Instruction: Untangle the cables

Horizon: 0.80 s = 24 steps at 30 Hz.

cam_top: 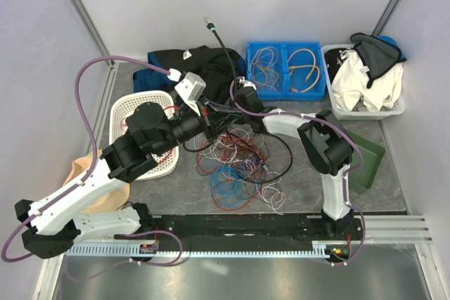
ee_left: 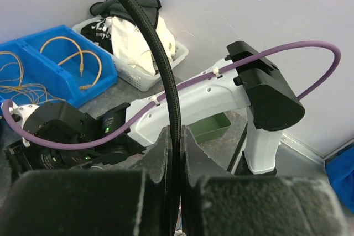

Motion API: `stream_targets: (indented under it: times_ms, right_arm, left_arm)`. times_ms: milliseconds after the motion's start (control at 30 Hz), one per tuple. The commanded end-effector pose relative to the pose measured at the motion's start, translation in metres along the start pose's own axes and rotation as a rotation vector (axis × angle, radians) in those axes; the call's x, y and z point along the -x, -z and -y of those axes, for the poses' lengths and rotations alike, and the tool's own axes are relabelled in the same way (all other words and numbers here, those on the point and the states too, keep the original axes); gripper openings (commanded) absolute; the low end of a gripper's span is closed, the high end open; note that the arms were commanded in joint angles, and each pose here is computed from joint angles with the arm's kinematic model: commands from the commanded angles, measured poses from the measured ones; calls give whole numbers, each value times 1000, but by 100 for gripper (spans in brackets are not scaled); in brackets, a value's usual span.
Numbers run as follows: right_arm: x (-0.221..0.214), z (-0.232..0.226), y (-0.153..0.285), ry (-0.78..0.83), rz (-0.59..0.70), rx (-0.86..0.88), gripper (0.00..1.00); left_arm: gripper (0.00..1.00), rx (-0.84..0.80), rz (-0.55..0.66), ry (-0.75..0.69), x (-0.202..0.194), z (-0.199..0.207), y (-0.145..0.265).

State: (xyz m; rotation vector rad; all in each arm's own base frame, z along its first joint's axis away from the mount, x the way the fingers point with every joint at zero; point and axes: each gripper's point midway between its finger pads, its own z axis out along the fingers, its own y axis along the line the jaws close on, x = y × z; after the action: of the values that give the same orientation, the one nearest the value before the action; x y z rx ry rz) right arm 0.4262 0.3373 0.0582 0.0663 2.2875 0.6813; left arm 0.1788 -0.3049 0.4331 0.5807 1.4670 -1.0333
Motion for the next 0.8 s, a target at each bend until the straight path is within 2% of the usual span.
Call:
stream_targets:
  times_ms: [0, 33, 67, 100, 133, 167, 200, 233, 433, 600, 700, 767]
  right_arm:
    - [12, -16, 7, -7, 27, 55, 27]
    - [16, -18, 11, -8, 38, 63, 19]
    - [15, -16, 16, -10, 41, 59, 6]
    - [21, -19, 23, -10, 63, 63, 1]
    - [41, -32, 44, -9, 114, 96, 0]
    - [42, -31, 55, -4, 127, 96, 0]
    - [71, -46, 88, -7, 218, 129, 0]
    - [81, -49, 105, -7, 254, 136, 0]
    - [135, -62, 225, 35, 417, 118, 0]
    - [158, -79, 302, 52, 483, 176, 0]
    - [162, -78, 332, 63, 502, 175, 0]
    - [162, -71, 341, 76, 512, 143, 0]
  left_arm:
    - [2, -12, 33, 13, 8, 3, 3]
    - [2, -14, 34, 16, 8, 3, 2]
    - [2, -11, 30, 18, 6, 3, 2]
    - [2, -9, 33, 20, 6, 3, 3]
    - [2, 3, 35, 25, 5, 0, 4]
    - [2, 14, 36, 29, 3, -2, 5]
    - [2, 14, 40, 32, 3, -2, 6]
    - [2, 56, 58, 35, 4, -10, 7]
    - [2, 181, 59, 59, -20, -38, 10]
    - [2, 225, -51, 78, -72, -53, -1]
    - [2, 237, -175, 102, -120, -60, -15]
    - [2, 234, -299, 110, -162, -64, -27]
